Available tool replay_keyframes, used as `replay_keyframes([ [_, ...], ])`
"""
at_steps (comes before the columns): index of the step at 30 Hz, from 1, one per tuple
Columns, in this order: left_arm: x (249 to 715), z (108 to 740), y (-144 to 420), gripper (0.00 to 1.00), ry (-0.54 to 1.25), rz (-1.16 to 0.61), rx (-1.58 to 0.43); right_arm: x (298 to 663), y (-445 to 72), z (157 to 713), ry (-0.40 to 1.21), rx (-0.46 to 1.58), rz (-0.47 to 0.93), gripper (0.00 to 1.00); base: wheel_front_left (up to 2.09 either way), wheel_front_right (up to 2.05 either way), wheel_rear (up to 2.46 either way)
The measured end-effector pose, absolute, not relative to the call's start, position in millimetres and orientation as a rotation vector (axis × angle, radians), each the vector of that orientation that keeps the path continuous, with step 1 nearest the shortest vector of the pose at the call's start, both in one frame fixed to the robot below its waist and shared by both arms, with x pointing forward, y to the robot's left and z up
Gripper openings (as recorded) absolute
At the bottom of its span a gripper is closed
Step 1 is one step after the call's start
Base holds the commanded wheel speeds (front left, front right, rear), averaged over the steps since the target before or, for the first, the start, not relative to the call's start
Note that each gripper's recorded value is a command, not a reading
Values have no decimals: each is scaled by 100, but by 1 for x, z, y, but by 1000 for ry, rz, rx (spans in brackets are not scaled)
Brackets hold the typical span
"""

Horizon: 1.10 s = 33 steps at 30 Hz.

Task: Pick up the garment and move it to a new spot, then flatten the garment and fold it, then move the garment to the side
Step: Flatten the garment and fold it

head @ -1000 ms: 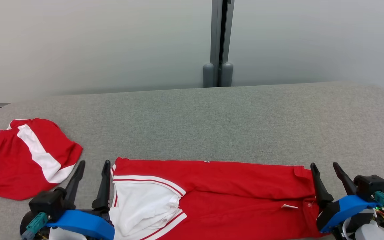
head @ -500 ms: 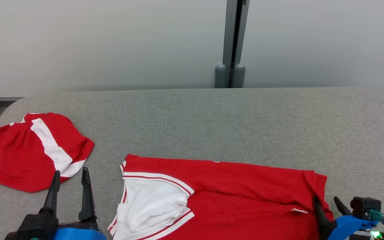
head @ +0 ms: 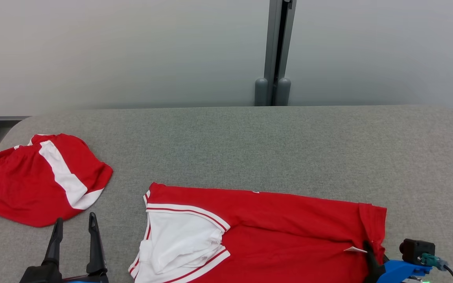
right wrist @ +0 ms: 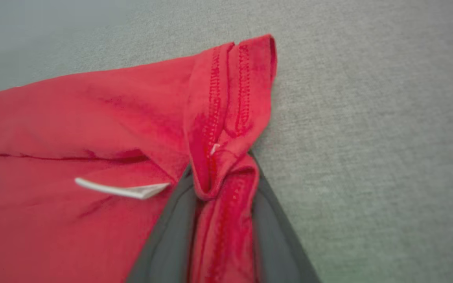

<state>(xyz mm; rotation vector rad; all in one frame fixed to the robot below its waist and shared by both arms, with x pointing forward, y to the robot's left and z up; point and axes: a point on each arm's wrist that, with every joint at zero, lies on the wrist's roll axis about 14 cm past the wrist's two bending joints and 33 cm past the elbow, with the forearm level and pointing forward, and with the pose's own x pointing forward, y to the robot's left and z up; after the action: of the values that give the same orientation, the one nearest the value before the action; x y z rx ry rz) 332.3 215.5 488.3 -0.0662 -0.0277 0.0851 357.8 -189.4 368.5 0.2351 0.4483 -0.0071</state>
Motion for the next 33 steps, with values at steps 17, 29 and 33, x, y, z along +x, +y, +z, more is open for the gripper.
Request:
replay_keyframes([
  [17, 332, 488, 212, 100, -28, 69, -29, 359, -318, 414, 296, 148, -240, 0, 0, 0, 0],
  [29, 336, 488, 206, 100, -28, 44, -27, 369, -285, 440, 176, 166, -155, 0, 0, 0, 0],
  [33, 336, 487, 205, 100, -24, 38, -28, 377, -245, 452, 129, 179, -60, 0, 0, 0, 0],
])
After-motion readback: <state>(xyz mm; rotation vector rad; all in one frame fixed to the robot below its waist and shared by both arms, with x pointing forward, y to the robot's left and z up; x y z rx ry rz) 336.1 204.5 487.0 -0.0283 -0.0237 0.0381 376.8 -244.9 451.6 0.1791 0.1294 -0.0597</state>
